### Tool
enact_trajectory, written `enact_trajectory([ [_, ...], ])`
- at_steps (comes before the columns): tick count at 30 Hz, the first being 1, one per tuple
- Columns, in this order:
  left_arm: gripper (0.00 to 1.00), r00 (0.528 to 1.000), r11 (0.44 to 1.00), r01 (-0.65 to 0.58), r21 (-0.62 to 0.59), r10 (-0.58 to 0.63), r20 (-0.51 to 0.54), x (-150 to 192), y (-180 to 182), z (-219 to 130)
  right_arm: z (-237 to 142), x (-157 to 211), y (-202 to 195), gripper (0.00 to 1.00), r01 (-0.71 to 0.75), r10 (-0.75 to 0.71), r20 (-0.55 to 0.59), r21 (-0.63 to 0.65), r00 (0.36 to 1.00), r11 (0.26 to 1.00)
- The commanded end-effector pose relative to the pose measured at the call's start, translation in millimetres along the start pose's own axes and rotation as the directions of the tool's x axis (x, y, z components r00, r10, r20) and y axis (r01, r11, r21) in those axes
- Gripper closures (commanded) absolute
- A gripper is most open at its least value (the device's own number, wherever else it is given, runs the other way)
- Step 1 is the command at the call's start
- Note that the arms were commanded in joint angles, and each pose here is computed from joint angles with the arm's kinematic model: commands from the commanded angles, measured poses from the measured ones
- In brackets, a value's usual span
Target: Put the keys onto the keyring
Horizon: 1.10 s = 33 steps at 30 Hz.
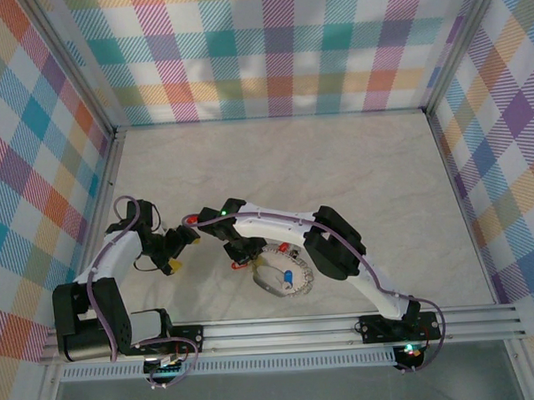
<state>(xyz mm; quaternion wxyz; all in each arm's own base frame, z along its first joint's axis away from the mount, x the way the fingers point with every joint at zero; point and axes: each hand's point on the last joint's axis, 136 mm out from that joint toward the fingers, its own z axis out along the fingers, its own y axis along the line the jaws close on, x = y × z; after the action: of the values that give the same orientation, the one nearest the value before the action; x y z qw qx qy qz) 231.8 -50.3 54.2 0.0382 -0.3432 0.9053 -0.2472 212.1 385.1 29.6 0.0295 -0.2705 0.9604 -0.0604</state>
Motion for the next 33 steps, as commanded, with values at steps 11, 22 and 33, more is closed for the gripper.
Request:
enact_trajectory([
  [11, 0.15, 0.999, 1.000, 0.027, 0.012, -0.027, -0.022, 1.8, 3.4, 3.6, 15.4, 12.0, 4.5, 0.80, 0.037, -0.036, -0.056, 0.009, 0.998, 0.999],
  [22, 0.15, 1.000, 0.997, 0.002, 0.074, -0.001, -0.017, -1.6, -14.5, -5.5, -29.2, -8.0, 0.1, 1.00, 0.103, -0.096, 0.155, -0.036, 0.983, 0.994],
  [33, 0.24, 0.875, 0.835, -0.443, 0.326, 0.324, 0.359, -4.2, -109.8, -84.7, -129.4, -0.2, 12.5, 1.00, 0.576, -0.348, 0.722, -0.086, 0.598, 0.813],
])
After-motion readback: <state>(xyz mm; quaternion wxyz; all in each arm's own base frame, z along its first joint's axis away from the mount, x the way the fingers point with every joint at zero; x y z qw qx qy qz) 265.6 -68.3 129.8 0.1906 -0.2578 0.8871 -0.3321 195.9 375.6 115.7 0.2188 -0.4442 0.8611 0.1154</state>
